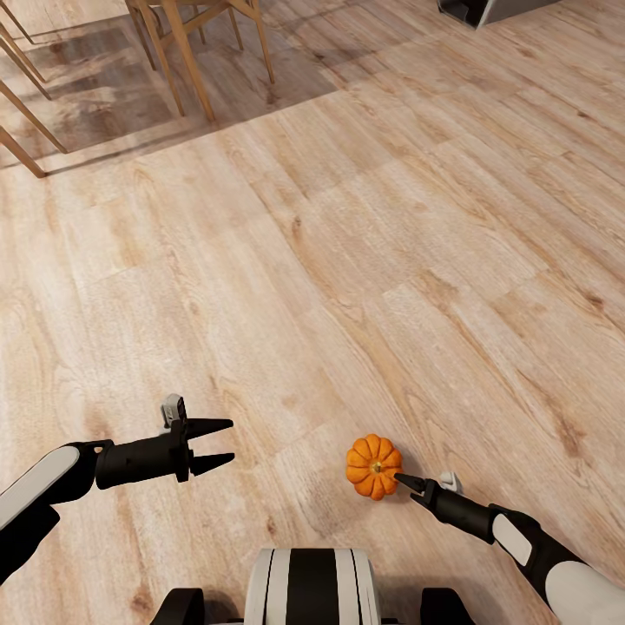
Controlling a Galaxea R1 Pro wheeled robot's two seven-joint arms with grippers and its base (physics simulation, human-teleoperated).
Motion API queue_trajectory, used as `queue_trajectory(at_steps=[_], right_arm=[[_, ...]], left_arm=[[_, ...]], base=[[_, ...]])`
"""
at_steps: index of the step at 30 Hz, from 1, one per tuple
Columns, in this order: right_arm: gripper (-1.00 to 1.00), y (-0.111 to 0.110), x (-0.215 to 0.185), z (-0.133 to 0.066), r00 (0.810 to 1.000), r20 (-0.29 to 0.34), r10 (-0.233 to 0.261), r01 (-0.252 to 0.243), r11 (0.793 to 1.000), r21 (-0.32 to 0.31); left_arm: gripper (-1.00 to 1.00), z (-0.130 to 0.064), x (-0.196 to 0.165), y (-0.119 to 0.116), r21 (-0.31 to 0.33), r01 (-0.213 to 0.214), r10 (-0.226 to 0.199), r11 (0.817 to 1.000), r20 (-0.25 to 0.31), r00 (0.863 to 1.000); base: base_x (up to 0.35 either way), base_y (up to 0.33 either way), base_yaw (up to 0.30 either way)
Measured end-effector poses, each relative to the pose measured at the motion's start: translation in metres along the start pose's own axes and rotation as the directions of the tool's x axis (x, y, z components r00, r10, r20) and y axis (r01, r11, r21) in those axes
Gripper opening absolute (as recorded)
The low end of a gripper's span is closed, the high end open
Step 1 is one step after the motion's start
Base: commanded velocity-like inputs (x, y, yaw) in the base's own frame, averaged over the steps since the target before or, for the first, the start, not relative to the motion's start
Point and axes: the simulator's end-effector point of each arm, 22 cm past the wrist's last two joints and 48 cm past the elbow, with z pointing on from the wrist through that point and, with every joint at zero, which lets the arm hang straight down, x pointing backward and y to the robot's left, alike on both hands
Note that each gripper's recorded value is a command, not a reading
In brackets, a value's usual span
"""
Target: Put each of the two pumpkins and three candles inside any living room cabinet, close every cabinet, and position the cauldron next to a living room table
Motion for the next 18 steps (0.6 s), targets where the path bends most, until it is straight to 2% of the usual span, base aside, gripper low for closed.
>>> queue_trajectory(at_steps=[18], right_arm=[[1.00, 0.0017, -0.0002, -0.0003, 1.000, 0.000, 0.000, 0.000, 1.000, -0.008]], left_arm=[[1.00, 0.0001, 0.0001, -0.0003, 0.000, -0.001, 0.001, 1.000, 0.000, 1.000]], base=[[0.000, 0.000, 0.000]])
